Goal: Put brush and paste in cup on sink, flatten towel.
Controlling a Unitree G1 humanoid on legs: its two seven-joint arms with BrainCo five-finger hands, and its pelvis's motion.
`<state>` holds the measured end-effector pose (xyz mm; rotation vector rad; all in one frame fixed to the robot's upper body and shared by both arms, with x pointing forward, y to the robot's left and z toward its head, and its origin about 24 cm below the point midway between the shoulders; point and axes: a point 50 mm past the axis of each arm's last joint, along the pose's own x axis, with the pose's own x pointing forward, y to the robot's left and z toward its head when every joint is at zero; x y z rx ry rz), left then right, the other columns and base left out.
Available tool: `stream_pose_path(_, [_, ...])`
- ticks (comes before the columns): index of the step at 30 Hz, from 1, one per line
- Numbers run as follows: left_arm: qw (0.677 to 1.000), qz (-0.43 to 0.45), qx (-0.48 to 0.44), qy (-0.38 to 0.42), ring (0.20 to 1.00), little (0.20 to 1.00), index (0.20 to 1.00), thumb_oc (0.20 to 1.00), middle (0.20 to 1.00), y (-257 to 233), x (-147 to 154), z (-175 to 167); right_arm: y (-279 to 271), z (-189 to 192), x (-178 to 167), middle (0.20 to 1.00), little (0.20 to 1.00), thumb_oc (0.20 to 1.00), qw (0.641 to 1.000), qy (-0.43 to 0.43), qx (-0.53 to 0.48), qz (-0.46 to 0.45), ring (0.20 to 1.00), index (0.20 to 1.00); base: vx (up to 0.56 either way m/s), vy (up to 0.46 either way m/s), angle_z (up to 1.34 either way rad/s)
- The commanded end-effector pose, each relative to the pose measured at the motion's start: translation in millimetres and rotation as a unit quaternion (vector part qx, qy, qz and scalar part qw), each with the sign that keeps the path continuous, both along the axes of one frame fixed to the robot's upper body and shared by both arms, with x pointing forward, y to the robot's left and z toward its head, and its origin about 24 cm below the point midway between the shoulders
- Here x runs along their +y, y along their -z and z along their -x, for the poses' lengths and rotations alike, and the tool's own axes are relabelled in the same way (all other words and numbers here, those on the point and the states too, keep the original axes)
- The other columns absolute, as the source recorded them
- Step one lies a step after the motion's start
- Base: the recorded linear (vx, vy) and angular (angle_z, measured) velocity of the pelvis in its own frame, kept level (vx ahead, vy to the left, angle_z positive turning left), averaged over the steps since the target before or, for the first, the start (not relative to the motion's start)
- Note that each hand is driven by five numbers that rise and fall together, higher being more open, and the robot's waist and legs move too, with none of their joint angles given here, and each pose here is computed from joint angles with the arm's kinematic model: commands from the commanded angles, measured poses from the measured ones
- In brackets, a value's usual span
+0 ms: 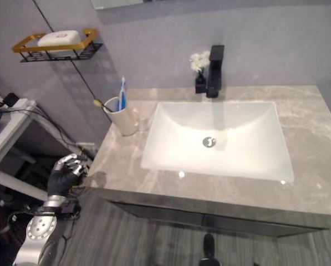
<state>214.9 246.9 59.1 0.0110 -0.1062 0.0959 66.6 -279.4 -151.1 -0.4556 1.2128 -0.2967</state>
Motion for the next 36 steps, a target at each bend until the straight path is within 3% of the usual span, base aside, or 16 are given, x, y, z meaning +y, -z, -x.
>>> stream_pose_path(1, [0.999,-0.001,-0.045,0.022,0.200,0.200,0.200,0.200,0.200,-23.2,3.8,-13.2,-3.3,-18.1,-1.7,1.000,1.000,1.000,1.000,-0.016,-0.009,0.005,1.000,1.000,-0.02,0.015,-0.04])
stream_pose_path(8, [0.997,0.005,-0.028,0.065,0.200,0.200,0.200,0.200,0.200,-29.6,1.1,-20.2,-1.2,-9.3,-3.4,1.000,1.000,1.000,0.999,-0.024,0.021,0.002,1.000,1.000,0.03,-0.003,-0.07])
stream_pose_path(15, [0.998,-0.042,-0.033,0.042,0.200,0.200,0.200,0.200,0.200,-39.2,9.7,-25.3,1.7,-3.0,0.6,1.000,1.000,1.000,0.999,-0.025,0.035,-0.009,1.000,1.000,0.03,-0.005,-0.03])
stream_pose_path(30, [0.999,-0.006,-0.049,0.003,0.200,0.200,0.200,0.200,0.200,-46.4,18.7,-36.9,-0.7,-14.7,2.8,1.000,1.000,1.000,1.000,-0.024,0.003,-0.020,1.000,1.000,-0.01,-0.001,-0.02])
stream_pose_path(36, [0.998,-0.018,-0.061,-0.014,0.200,0.200,0.200,0.200,0.200,-58.6,24.8,-59.2,-2.7,-23.1,4.0,1.000,1.000,1.000,0.999,-0.032,-0.012,-0.020,1.000,1.000,-0.04,-0.015,-0.12])
